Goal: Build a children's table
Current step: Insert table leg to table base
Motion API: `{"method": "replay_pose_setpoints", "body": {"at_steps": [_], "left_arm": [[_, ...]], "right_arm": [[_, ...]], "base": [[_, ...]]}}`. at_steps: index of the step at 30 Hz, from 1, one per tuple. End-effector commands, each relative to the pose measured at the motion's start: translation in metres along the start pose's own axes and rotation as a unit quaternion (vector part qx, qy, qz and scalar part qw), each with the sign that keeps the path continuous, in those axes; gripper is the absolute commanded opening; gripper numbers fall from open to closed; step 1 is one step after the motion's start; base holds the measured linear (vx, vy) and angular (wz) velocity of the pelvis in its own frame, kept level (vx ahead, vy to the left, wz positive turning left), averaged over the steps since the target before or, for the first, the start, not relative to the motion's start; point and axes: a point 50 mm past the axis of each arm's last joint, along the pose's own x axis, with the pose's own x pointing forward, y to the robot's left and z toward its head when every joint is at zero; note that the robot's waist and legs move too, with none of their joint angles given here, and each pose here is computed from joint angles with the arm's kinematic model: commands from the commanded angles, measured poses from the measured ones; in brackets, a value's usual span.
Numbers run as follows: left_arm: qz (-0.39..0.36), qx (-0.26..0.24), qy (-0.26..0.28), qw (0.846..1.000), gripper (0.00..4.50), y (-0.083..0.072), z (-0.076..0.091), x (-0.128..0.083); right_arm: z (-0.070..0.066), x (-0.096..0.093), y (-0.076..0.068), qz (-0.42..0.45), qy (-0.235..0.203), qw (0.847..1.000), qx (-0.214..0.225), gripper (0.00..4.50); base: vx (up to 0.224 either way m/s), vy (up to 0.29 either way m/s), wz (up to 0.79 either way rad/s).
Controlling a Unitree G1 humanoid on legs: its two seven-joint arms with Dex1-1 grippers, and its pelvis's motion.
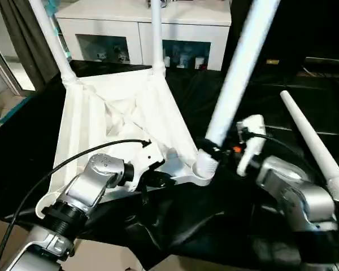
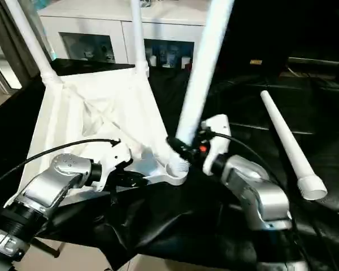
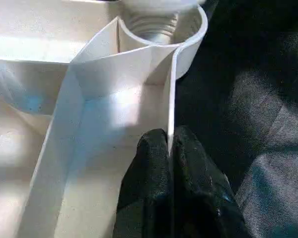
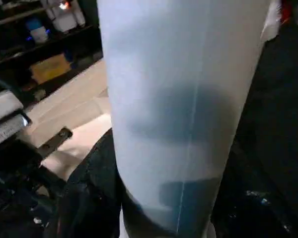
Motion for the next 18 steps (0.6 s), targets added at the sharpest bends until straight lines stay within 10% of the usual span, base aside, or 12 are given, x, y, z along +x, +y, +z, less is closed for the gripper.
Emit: {"method": "replay_pose_setpoints", "body": {"at_steps": [1, 18], "left_arm": [[0.018, -0.003, -0.021, 1.000, 0.00, 0.004, 0.002, -0.004], [0.010, -0.001, -0.050, 0.999, 0.00, 0.001, 0.003, -0.006]], "right_arm": [[0.000, 0.003, 0.000, 0.006, 0.014, 1.000, -0.009, 1.89], [-0.008, 0.018, -0.006, 0.003, 0.042, 0.999, -0.019, 1.89]], "base": [[0.000, 0.000, 0.00], [0.000, 0.000, 0.00]]}}
